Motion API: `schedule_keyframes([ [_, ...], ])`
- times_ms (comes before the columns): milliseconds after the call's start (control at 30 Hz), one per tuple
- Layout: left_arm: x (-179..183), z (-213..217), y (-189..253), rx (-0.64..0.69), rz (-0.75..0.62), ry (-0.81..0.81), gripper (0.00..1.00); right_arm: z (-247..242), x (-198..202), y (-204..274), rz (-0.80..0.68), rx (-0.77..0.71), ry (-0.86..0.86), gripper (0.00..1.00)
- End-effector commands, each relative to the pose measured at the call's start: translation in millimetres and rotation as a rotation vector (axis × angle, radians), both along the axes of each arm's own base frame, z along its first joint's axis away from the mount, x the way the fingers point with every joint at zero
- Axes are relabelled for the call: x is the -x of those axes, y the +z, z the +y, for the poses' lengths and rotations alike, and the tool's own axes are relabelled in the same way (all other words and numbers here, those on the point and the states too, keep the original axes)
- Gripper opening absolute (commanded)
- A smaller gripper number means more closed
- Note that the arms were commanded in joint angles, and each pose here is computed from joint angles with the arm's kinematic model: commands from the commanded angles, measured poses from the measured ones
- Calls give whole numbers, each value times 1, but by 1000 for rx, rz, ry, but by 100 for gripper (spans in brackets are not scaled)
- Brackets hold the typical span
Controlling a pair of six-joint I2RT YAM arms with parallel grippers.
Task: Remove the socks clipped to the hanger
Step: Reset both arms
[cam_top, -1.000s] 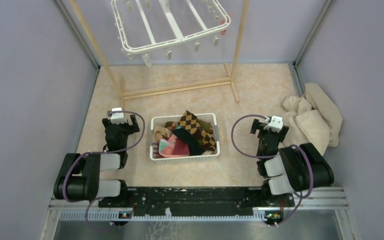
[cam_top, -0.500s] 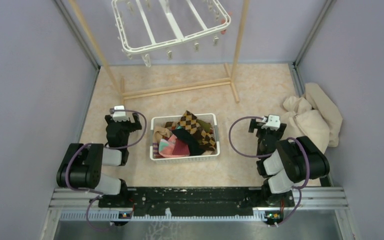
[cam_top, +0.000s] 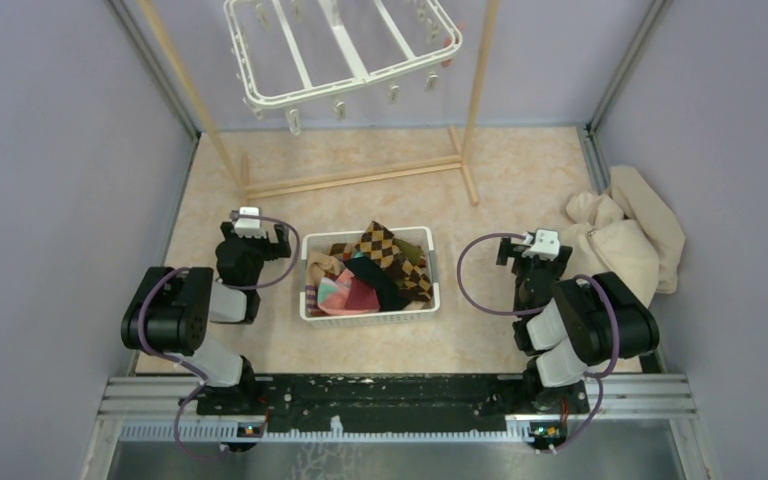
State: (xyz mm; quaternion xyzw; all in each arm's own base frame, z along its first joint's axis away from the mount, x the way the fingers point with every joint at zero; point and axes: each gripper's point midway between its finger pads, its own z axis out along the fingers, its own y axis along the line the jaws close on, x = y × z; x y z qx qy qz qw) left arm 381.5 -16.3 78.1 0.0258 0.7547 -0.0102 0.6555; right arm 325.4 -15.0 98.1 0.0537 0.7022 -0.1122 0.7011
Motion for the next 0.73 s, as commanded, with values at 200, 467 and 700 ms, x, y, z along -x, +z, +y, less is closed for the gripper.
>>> schedule_keyframes([
  [200,-4,-2,12,-17,-57,-29,99,2,-7,25,-96,-16,6,98],
  [467,-4,-2,12,-17,-57,-29,99,2,-9,25,-91,-13,10,99],
  [700,-4,-2,12,-16,-57,-29,99,5,-12,23,-77,-10,26,99],
])
